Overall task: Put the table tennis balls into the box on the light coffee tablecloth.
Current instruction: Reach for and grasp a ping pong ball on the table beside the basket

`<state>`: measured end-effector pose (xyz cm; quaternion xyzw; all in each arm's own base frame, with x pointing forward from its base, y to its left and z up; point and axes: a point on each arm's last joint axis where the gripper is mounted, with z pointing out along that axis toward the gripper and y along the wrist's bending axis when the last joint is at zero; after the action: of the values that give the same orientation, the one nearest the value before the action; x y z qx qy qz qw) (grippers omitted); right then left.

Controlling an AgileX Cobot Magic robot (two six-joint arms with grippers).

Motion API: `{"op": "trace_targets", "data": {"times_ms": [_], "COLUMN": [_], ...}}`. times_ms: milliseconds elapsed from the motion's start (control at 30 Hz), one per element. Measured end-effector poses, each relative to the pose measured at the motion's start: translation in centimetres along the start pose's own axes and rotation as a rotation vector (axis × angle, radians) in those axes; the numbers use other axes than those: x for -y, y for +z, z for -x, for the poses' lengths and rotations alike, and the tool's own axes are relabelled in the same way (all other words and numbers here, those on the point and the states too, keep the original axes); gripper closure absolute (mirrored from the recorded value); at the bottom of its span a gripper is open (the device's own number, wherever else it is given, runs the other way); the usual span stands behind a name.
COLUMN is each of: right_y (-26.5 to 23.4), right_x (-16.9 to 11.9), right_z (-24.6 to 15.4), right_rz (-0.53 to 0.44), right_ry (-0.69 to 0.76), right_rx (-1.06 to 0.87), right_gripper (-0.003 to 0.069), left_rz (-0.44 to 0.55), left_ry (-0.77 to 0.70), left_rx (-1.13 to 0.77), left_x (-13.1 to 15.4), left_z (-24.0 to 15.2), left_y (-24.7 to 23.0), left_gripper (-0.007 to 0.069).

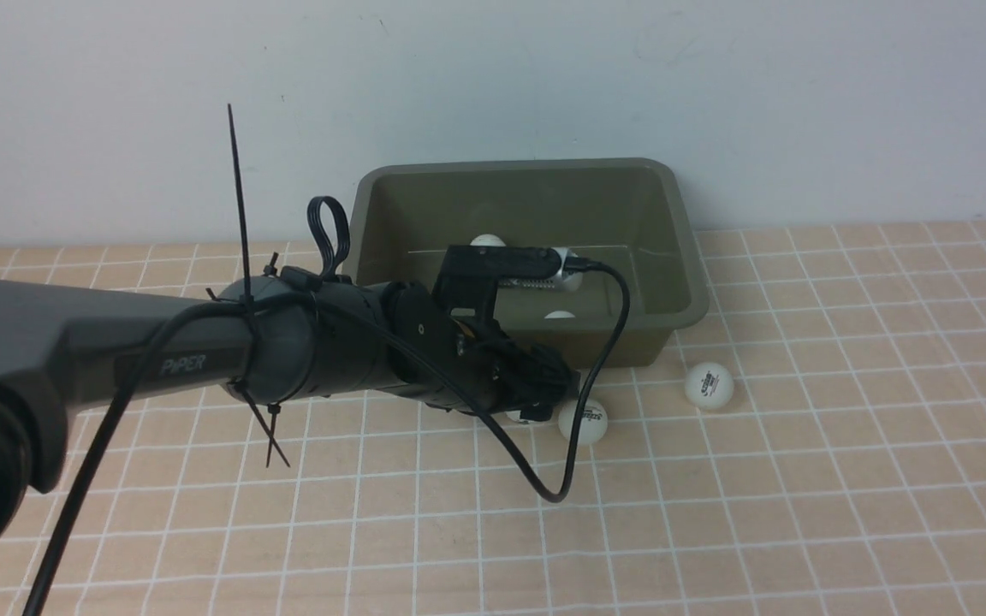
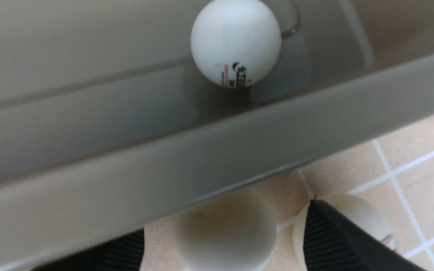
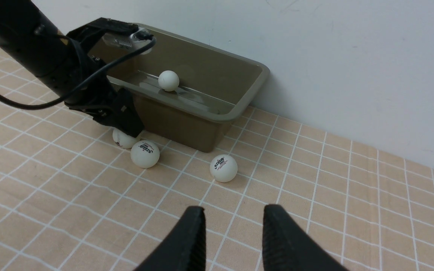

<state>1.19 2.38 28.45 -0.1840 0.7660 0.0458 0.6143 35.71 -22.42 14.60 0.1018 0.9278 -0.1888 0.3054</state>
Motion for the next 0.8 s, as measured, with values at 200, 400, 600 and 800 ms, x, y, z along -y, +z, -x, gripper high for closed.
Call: {"op": "trace_targets", "data": {"times_ms": [200,400,600,800], "right_y": [0.0,0.0,0.0,0.0], "right_x": [0.0,0.0,0.0,0.02], "right_z": [0.0,0.0,0.0,-0.01], "right_rz": [0.0,0.0,0.0,-0.002], "right_ry": [0.0,0.0,0.0,-0.003], "right_rx": [0.0,0.0,0.0,-0.001], "right_gripper": [0.045,0.045,0.045,0.045], "left_rz": [0.007,0.011,0.011,0.009], "left_ry": [-0.009,-0.01,-0.01,0.01], "left_rx": [-0.015,-0.023,-0.022,-0.027], "left_x": [-0.25,-0.36,-0.36,-0.33], "left_z": [-0.47,-0.69,-0.69,-0.69], "left_y": [0.69,1.0,1.0,0.93], "left_gripper": [0.0148,0.0152,0.0295,0.0313]}}
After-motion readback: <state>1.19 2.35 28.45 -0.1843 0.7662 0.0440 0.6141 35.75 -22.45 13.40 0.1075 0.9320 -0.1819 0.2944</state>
